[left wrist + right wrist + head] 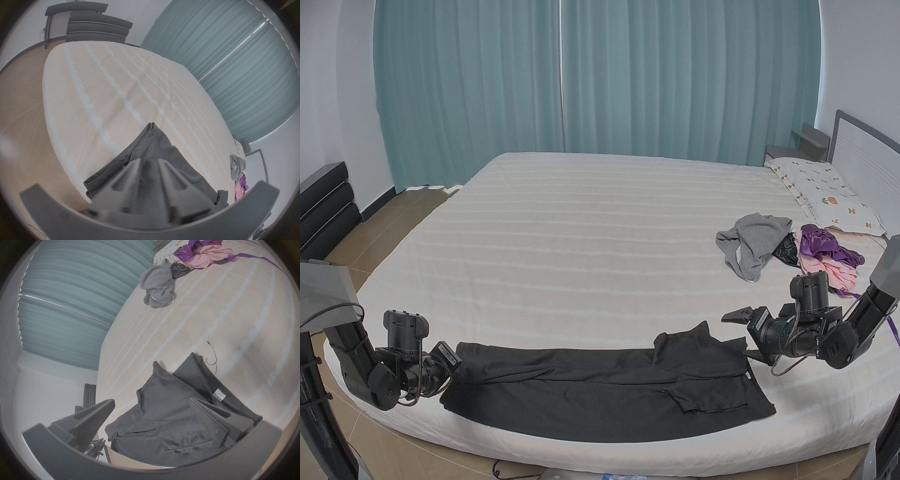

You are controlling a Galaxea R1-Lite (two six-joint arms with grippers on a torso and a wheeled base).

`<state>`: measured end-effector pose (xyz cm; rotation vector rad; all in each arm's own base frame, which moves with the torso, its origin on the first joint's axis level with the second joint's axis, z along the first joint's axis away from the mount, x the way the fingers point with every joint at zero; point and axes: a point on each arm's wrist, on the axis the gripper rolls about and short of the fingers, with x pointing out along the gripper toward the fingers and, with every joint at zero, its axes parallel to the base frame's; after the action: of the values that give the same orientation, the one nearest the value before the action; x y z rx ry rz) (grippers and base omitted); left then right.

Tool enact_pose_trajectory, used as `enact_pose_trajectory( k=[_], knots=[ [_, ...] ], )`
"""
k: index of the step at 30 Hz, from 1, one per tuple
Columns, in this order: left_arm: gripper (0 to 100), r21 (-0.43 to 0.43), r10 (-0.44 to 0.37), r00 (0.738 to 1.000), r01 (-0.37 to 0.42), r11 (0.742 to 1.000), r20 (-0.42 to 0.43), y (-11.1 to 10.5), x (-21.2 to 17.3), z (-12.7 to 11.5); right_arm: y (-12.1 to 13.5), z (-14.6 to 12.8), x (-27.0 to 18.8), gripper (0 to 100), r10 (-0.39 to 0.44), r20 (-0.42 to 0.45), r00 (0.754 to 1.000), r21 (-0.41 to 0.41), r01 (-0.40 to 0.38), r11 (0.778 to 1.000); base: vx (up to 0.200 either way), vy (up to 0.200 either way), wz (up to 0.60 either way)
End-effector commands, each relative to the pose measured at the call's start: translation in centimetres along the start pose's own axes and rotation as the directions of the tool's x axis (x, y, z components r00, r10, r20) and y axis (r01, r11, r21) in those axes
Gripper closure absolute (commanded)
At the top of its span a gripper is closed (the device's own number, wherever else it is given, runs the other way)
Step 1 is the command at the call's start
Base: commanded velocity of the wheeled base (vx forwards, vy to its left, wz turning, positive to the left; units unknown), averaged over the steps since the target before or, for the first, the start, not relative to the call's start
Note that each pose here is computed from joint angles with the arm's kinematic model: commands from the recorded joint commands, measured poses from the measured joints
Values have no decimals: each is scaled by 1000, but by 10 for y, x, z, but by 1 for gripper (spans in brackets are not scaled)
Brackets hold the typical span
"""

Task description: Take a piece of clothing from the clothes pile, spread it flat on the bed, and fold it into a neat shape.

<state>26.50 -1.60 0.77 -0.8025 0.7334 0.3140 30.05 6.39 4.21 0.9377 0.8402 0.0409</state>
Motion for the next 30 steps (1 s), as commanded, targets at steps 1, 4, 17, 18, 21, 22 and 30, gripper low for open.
enact_pose_trajectory(
  k=[1, 4, 17, 18, 21, 22, 30],
  knots=[
    [0, 8, -14, 999, 14, 1000, -37, 2, 2, -2, -3, -2, 2, 0, -11, -9, 1000, 0, 11, 1000, 0, 0, 0],
    [0, 46, -31, 996, 35, 998, -85, 4, 5, -4, -5, -3, 4, 0, -18, -17, 1000, -11, 18, 1000, 0, 0, 0],
    [0, 128, -53, 997, 60, 990, -58, 14, 26, -10, -6, -9, 4, 0, -22, -38, 999, -22, 21, 1000, 0, 0, 0],
    [100, 128, -56, 997, 63, 990, -54, 15, 26, -10, -6, -9, 4, 0, -22, -38, 999, -22, 21, 1000, 0, 0, 0],
    [100, 130, -50, 997, 58, 990, -62, 16, 25, -12, -5, -9, 3, 0, -20, -37, 999, -22, 20, 1000, 0, 0, 0],
    [100, 130, -49, 997, 57, 990, -63, 16, 25, -13, -5, -9, 3, 0, -20, -37, 999, -22, 20, 1000, 0, 0, 0],
    [100, 115, -41, 998, 47, 992, -48, 19, 20, -9, -5, -8, 2, 0, -20, -35, 999, -21, 19, 1000, 0, 0, 0]
  ],
)
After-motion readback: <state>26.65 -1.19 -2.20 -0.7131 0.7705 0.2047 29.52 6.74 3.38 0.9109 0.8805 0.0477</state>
